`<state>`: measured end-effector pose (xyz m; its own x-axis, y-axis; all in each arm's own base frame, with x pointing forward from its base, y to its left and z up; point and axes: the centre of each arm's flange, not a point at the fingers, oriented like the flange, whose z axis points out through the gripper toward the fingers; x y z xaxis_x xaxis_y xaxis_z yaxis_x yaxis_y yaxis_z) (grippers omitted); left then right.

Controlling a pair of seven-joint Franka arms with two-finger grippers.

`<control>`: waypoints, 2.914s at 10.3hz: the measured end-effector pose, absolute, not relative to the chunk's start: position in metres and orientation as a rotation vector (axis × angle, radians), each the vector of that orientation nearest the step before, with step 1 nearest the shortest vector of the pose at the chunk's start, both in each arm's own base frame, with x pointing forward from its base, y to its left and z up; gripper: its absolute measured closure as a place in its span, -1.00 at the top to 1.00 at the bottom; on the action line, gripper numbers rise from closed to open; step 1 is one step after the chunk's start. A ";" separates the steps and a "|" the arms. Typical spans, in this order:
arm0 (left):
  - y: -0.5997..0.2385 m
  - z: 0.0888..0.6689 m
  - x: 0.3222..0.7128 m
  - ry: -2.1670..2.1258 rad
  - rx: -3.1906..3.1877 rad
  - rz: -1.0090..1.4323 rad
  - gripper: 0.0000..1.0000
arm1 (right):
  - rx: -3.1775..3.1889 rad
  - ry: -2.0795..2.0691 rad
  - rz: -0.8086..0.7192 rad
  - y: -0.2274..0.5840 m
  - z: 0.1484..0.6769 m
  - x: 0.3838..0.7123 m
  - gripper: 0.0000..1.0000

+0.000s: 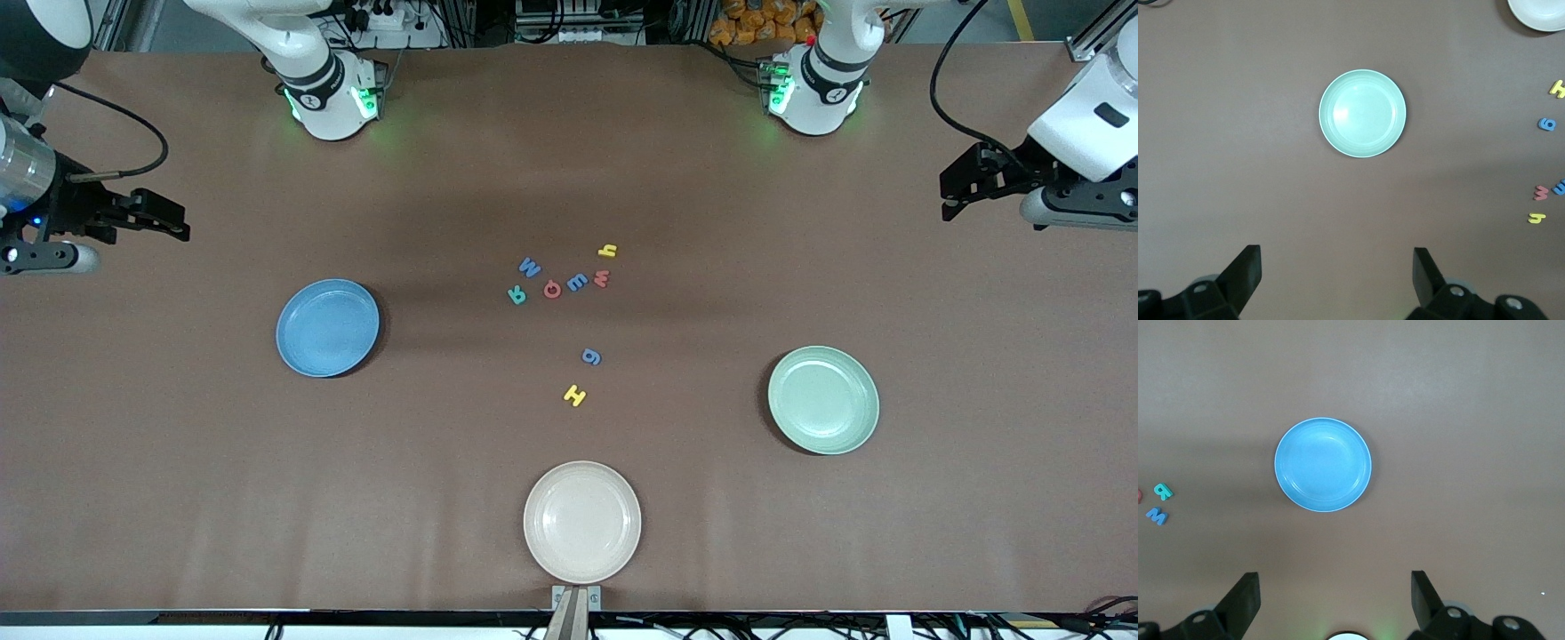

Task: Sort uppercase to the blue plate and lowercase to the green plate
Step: 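Move both grippers out from rest toward the letters and green plate, then lower the right gripper to the letters while the left gripper approaches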

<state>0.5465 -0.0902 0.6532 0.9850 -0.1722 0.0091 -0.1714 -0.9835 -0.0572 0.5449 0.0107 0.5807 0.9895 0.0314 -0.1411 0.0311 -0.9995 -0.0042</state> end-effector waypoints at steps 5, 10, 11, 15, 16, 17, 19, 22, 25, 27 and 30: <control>-0.131 0.554 0.593 -0.067 -3.120 0.116 1.00 | -3.167 0.031 0.283 0.137 0.553 0.526 1.00; -0.220 0.414 0.615 -0.456 -3.099 0.124 1.00 | -3.151 0.240 0.272 0.280 0.445 0.467 1.00; -0.222 0.400 0.616 -0.524 -3.090 0.123 1.00 | -3.142 0.306 0.265 0.311 0.415 0.447 1.00; -0.199 0.368 0.627 -0.718 -3.025 0.156 1.00 | -3.014 0.521 0.276 0.389 0.312 0.416 1.00; -0.196 0.365 0.628 -0.745 -3.015 0.159 1.00 | -3.010 0.544 0.245 0.393 0.292 0.419 1.00; -0.199 0.361 0.626 -0.767 -3.006 0.168 1.00 | -3.026 0.559 0.188 0.396 0.271 0.422 1.00; -0.233 0.344 0.618 -0.860 -2.984 0.165 1.00 | -3.068 0.604 0.046 0.408 0.225 0.414 1.00; -0.283 0.312 0.612 -1.108 -2.944 0.105 1.00 | -3.068 0.695 0.034 0.426 0.183 0.403 1.00; -0.297 0.301 0.611 -1.368 -2.854 0.084 1.00 | -3.064 0.699 0.044 0.428 0.181 0.403 1.00; -0.326 0.277 0.583 -1.418 -2.778 0.133 1.00 | -3.066 0.698 0.048 0.429 0.179 0.402 0.95; -0.349 0.249 0.544 -1.540 -2.672 0.148 1.00 | -3.072 0.692 0.076 0.430 0.170 0.397 0.74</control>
<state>0.5443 -0.3494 0.2492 0.4982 0.8653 -0.0557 0.8600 -0.5013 -0.0949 0.3973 0.4303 0.1704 0.9024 -0.4285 -0.0453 -0.4280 -0.9036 0.0191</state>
